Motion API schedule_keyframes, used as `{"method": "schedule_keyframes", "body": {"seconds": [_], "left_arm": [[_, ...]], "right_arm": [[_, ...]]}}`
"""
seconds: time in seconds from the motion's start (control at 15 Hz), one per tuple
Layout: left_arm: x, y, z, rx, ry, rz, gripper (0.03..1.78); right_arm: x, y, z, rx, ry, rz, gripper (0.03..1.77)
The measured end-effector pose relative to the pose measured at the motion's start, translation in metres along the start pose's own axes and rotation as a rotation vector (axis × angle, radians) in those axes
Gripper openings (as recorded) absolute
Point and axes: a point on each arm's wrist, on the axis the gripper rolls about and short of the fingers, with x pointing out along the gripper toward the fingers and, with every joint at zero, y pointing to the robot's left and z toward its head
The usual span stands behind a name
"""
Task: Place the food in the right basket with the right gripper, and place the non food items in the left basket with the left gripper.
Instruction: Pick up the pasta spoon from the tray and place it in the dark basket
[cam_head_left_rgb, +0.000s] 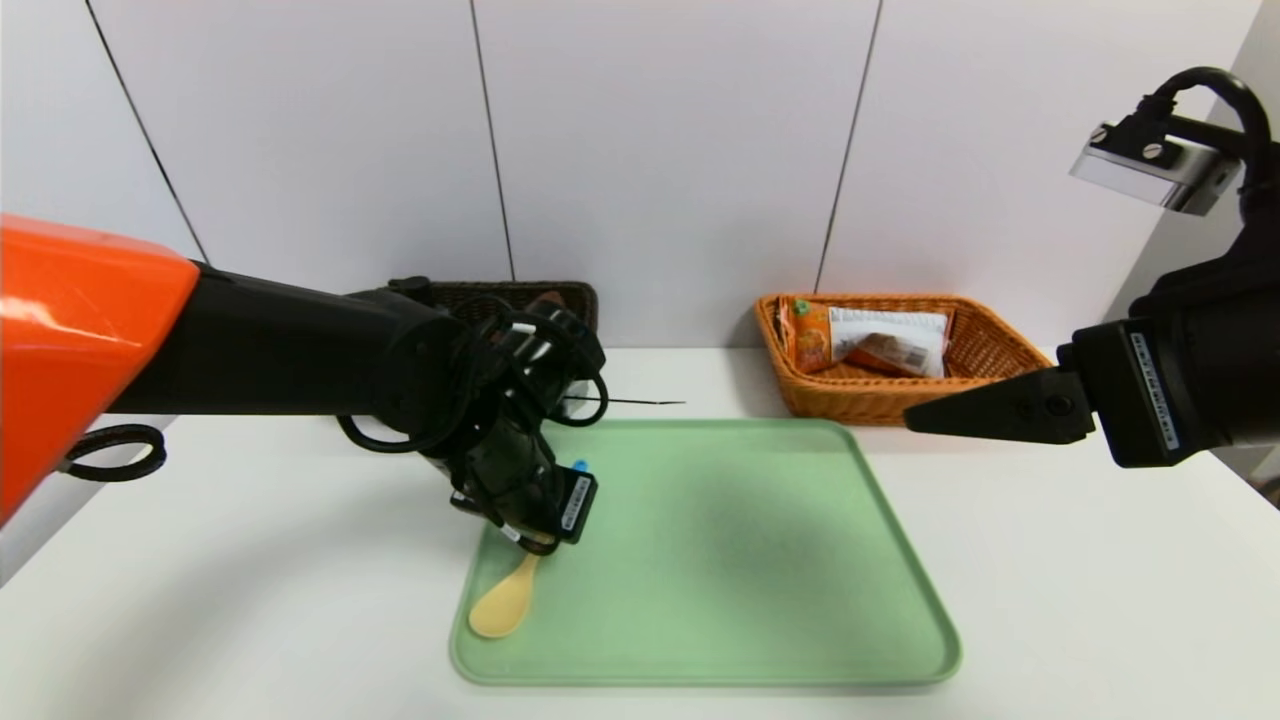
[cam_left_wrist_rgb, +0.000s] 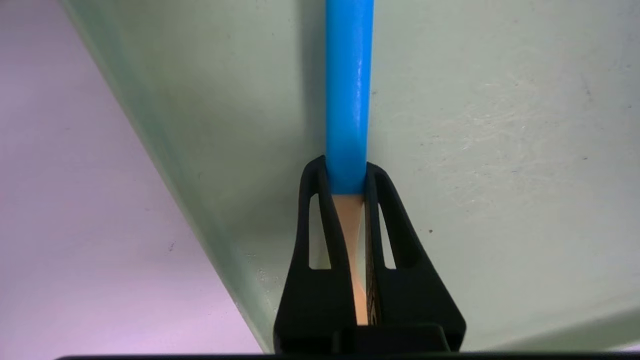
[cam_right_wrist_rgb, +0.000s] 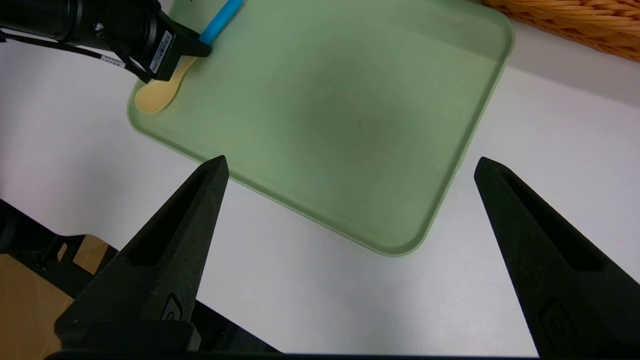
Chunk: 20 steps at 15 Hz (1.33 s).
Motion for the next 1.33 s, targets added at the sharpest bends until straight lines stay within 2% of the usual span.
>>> {"method": "schedule_keyframes", "body": {"seconds": [0.2,0.33,0.6,0.8,1.07,1.33], "left_arm": [[-0.031,0.001,0.007,0.014,-0.092,-0.022,0.12],[-0.066,0.001,0.015,0.062,-0.206,-0.046,0.12],[-0.135,0.015,0.027,0.251,-0.426,-0.063,0.12],[-0.174,0.033,0.029,0.468,-0.514,-0.074,0.12],[-0.201,0.058,0.038,0.718,-0.535,0.043,0.12],[-0.19,0.08,0.05,0.969,-0.485,0.166,0.12]], "right_arm": [[0.0,0.0,0.0,0.0,0.0,0.0,1.69],[0.0,0.0,0.0,0.002,0.0,0.0,1.69],[-0.001,0.0,-0.001,0.001,-0.001,0.0,1.69],[-0.001,0.0,-0.002,0.002,0.004,-0.001,1.69],[-0.002,-0.001,-0.005,0.002,0.007,-0.003,1.69],[-0.006,-0.001,-0.008,0.003,0.004,-0.002,1.69]]}}
